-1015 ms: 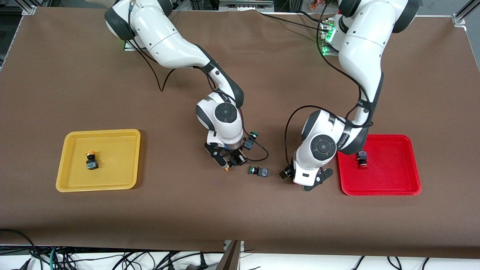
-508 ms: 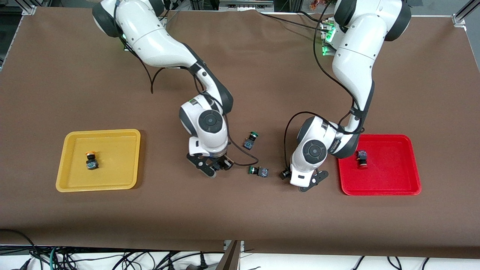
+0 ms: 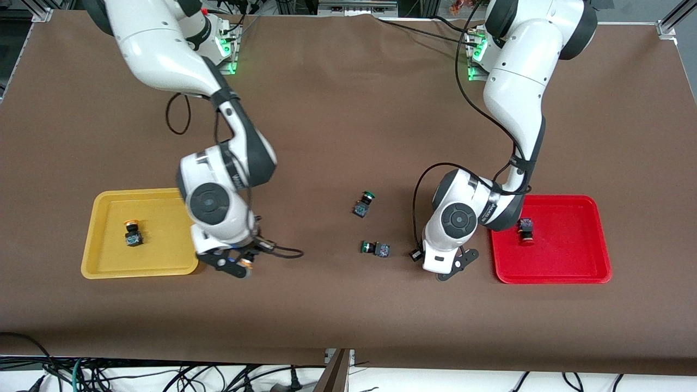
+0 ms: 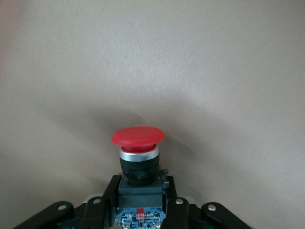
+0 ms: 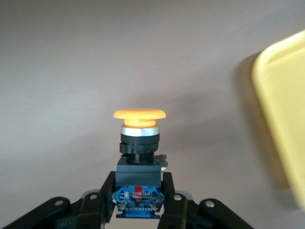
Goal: Place red and yellow buttons in trays
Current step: 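Carry the yellow button and red button to their matching trays, then open both grippers to release the buttons into the trays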
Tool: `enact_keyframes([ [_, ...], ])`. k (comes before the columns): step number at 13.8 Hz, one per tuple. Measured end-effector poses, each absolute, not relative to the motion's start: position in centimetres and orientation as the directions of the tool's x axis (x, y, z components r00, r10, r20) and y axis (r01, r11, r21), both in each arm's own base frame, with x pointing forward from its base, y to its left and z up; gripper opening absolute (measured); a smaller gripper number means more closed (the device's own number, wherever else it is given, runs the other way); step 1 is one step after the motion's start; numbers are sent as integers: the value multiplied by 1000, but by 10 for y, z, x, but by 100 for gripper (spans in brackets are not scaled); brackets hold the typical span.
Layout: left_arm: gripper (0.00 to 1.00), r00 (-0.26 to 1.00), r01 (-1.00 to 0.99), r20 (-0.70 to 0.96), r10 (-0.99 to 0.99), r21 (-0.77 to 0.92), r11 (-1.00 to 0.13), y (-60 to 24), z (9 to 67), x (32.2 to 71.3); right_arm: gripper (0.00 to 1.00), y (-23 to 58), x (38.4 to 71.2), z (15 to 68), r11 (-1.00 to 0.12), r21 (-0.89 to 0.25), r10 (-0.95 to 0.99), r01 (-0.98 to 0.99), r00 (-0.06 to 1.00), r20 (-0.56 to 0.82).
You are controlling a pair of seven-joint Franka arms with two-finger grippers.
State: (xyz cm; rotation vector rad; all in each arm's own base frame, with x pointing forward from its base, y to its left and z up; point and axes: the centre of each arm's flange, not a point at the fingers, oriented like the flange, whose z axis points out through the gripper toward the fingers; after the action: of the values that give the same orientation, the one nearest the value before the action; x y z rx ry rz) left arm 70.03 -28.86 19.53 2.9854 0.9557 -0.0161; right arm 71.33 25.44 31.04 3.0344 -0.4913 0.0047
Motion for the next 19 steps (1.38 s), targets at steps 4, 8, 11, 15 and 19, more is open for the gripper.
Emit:
enact_keyframes([
  [4,41,819,573,-13,573,-7,-820,-248,284,717,41,162,723,312,-982,94,-170,-164,983,-65],
  [8,41,899,434,-47,435,-30,-901,-135,340,722,41,72,725,297,-996,83,-47,-37,990,-130],
  [11,41,954,283,-98,285,-29,-959,-26,327,718,41,28,717,277,-998,65,4,12,991,-135],
  [15,41,993,96,-69,96,4,-995,84,279,701,41,13,691,246,-996,50,64,69,993,-96],
  [19,41,999,-22,-27,-22,9,-1000,136,214,671,41,1,673,228,-992,41,118,122,990,-83],
])
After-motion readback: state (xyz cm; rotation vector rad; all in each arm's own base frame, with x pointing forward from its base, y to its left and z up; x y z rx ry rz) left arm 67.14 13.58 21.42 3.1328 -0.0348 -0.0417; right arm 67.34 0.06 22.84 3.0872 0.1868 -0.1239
